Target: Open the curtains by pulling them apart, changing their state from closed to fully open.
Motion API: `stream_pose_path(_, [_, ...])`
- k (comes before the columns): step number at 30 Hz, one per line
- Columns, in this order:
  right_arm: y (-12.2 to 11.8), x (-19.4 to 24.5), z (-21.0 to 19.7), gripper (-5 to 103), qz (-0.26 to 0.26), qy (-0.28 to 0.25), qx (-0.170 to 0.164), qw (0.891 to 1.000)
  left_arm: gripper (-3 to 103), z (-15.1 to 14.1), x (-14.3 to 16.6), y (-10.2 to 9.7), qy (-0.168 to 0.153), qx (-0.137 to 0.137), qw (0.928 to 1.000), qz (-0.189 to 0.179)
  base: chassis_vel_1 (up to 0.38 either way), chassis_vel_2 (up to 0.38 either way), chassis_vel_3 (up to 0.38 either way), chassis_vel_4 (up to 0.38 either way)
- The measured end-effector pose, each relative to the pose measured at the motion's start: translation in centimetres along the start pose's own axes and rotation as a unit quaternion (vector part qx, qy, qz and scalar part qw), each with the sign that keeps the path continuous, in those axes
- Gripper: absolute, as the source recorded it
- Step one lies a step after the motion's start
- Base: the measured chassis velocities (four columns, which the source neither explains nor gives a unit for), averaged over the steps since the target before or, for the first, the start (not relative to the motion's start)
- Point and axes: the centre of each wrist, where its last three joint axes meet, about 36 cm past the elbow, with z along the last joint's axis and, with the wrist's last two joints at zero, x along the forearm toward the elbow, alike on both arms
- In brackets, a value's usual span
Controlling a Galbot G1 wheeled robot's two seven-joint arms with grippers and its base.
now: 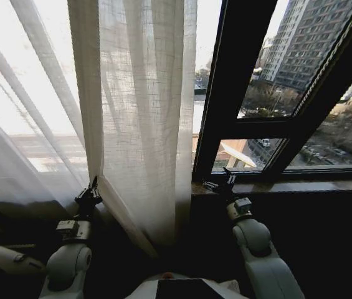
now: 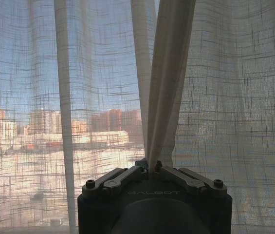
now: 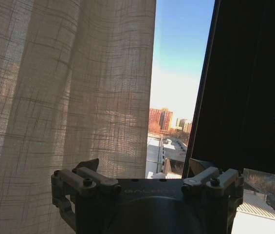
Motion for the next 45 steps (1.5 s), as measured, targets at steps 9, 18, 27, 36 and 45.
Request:
stream_pose_path(9, [-0.1, -0.1, 0.1, 100, 0.002, 0.004, -0.005, 1.000, 0, 0.3, 0.2, -0.2, 0.003, 0.003, 1.0000, 0.001, 0.077, 0.083, -0.069, -0.084])
stream_pose_path(18, [-0.2, 0.0, 0.7, 100, 0.005, 0.009, -0.003, 1.000, 0, 0.4, 0.2, -0.3, 0.002, 0.004, 1.0000, 0.004, -0.031, -0.024, 0.021, 0.012])
stream_pose_path(27, [0.0, 0.0, 0.8, 100, 0.007, 0.008, -0.003, 1.000, 0, 0.6, 0.2, -0.6, 0.003, 0.004, 1.0000, 0.006, -0.101, 0.137, 0.089, -0.113])
stream_pose_path(36, [0.0, 0.0, 1.0, 100, 0.010, 0.004, 0.000, 1.000, 0, 0.7, 0.0, -1.1, 0.001, 0.003, 0.9999, 0.010, -0.237, 0.191, 0.218, -0.193])
stream_pose_path(45, [-0.1, -0.1, 1.6, 100, 0.019, 0.000, 0.016, 1.000, 0, 0.8, 0.1, -1.4, 0.002, 0.002, 0.9999, 0.012, -0.050, 0.049, 0.058, -0.040])
